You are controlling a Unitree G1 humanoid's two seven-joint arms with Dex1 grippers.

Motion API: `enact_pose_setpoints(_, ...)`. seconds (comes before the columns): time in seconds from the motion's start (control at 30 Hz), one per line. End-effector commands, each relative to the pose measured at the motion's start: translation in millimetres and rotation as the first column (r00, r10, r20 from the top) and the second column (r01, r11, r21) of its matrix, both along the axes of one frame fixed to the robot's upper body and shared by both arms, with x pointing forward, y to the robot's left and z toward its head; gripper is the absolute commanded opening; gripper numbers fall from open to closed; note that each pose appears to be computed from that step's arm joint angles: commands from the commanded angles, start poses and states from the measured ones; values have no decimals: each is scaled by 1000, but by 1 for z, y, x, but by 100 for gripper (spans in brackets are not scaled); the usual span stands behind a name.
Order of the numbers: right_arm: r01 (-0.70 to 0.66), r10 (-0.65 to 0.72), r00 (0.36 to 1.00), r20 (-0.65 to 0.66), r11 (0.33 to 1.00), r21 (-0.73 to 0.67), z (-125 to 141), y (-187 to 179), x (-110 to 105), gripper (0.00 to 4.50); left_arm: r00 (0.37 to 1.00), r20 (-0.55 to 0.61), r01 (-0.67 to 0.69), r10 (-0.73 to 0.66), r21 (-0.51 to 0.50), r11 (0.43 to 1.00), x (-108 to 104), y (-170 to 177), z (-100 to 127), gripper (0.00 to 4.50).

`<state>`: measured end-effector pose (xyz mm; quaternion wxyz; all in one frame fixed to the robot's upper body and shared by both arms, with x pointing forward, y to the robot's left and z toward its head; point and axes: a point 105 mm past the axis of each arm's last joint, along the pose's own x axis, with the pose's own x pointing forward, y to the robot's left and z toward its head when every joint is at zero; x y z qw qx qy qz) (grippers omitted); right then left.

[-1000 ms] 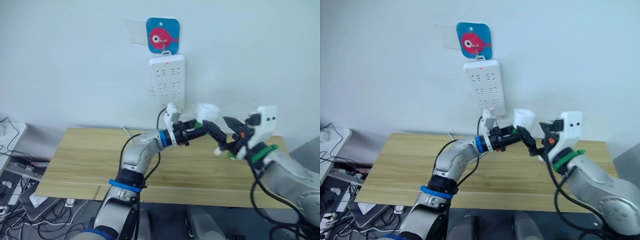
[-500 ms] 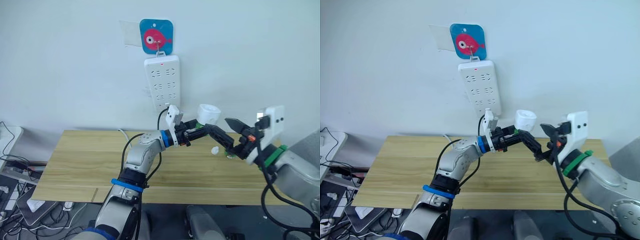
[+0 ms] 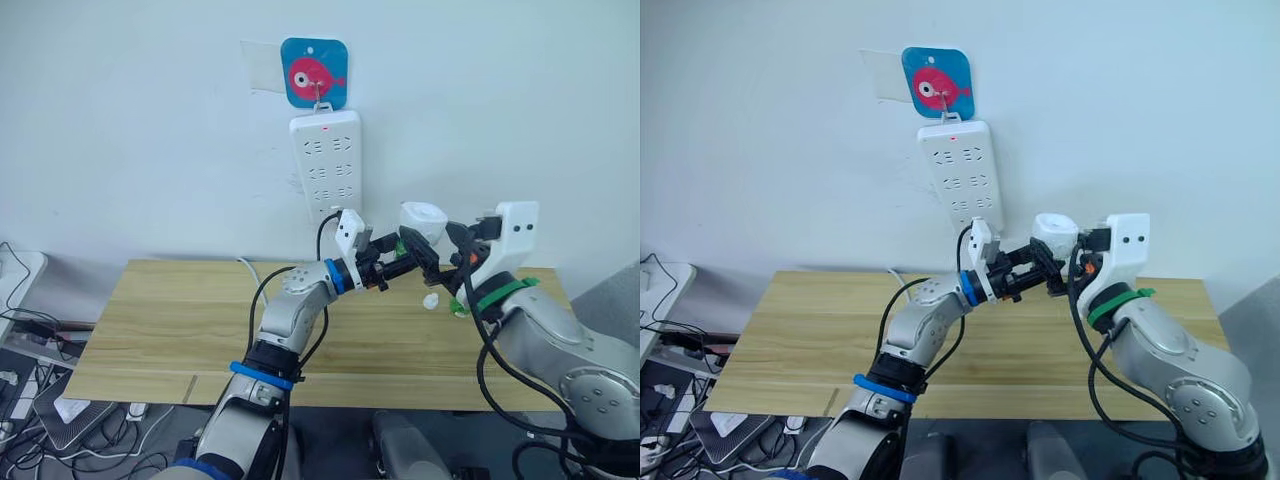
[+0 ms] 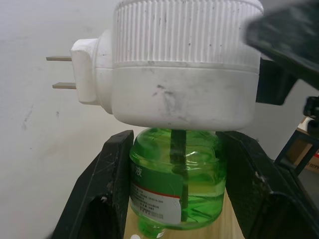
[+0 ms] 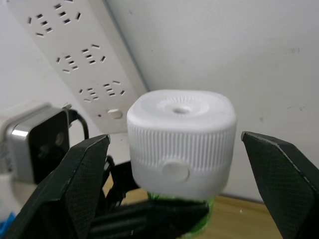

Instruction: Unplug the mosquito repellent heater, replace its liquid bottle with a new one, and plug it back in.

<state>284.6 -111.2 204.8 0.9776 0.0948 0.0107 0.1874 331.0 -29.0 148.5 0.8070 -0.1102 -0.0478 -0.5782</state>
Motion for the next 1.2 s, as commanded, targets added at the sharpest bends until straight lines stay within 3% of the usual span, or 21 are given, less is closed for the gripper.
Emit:
enact_pose_setpoints(0.03,19,-19,999,38,1000,5,7,1,1,444,997,72,7,-4,-37,999,-7,-4,17,224)
enact_pose_setpoints(0.23,21,-21,999,24,1000,10,2,4,4,444,997,74,-5,8,-48,999,-9,-4,19,224)
enact_pose_setpoints(0.4,15,-16,1000,22,1000,26,2,5,5,294,997,74,-6,10,-48,999,-10,-4,19,224)
enact_pose_setpoints(0.53,17,-18,999,30,999,38,3,6,6,294,997,72,13,-11,-36,999,-14,-3,17,224)
enact_pose_setpoints(0.67,15,-16,999,35,999,40,1,6,5,294,984,155,71,-85,94,993,-17,9,4,347)
enact_pose_setpoints(0.77,25,-26,999,42,999,34,-1,1,5,294,974,195,93,-119,139,986,-13,32,6,440)
enact_pose_setpoints(0.9,49,-51,997,53,998,43,-4,-9,4,294,959,203,159,-199,196,968,-20,58,10,450)
enact_pose_setpoints(1.0,49,-54,996,71,996,68,-5,-14,-2,294,969,215,79,-123,203,976,-13,87,25,450)
enact_pose_setpoints(1.2,-44,37,993,116,997,58,-5,4,-11,294,964,205,-206,170,167,964,8,149,47,450)
